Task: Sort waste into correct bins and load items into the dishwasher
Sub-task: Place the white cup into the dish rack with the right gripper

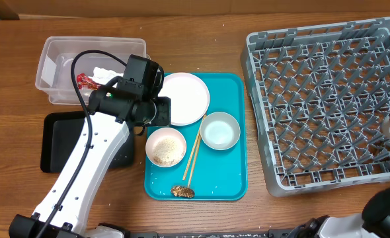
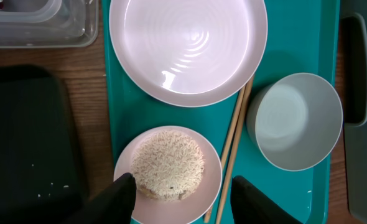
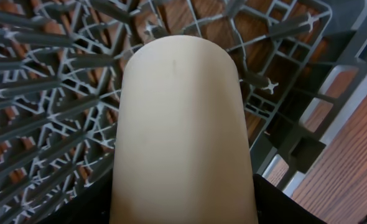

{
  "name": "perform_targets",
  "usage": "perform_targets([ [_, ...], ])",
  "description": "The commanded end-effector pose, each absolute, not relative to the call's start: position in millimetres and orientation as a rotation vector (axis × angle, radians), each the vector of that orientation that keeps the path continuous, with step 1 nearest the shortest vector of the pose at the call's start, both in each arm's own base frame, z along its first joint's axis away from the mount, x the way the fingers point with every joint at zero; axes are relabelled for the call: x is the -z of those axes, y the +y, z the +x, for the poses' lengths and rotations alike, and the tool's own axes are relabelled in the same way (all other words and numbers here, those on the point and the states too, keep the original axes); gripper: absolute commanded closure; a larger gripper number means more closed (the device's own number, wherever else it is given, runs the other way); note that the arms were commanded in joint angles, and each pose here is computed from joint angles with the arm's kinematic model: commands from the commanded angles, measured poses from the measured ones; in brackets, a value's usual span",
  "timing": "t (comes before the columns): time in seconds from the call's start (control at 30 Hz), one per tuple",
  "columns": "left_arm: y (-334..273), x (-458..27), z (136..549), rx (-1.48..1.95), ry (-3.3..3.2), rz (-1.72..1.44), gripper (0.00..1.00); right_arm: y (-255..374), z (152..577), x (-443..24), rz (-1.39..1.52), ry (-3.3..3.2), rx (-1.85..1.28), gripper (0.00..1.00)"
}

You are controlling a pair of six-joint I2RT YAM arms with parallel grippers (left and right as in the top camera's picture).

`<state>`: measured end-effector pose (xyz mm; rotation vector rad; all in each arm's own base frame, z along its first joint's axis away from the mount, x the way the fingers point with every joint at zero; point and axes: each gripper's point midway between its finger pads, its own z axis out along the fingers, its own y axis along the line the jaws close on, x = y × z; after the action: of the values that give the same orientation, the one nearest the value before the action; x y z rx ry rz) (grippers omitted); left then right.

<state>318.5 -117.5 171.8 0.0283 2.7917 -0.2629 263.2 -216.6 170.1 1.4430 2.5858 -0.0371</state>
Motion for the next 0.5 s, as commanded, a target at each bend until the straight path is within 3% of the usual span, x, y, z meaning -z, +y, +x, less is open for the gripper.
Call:
perform_targets([
  [0.0,-117,-184,321,0.266,2.754,0.050,0.49,-220,268,-166,1.464,2.597,0.029,0.95],
  [0.47,-117,-184,321,0.266,2.755,0.050,0.49,-208,263,-146,1.503,2.679,-0.050,0.95],
])
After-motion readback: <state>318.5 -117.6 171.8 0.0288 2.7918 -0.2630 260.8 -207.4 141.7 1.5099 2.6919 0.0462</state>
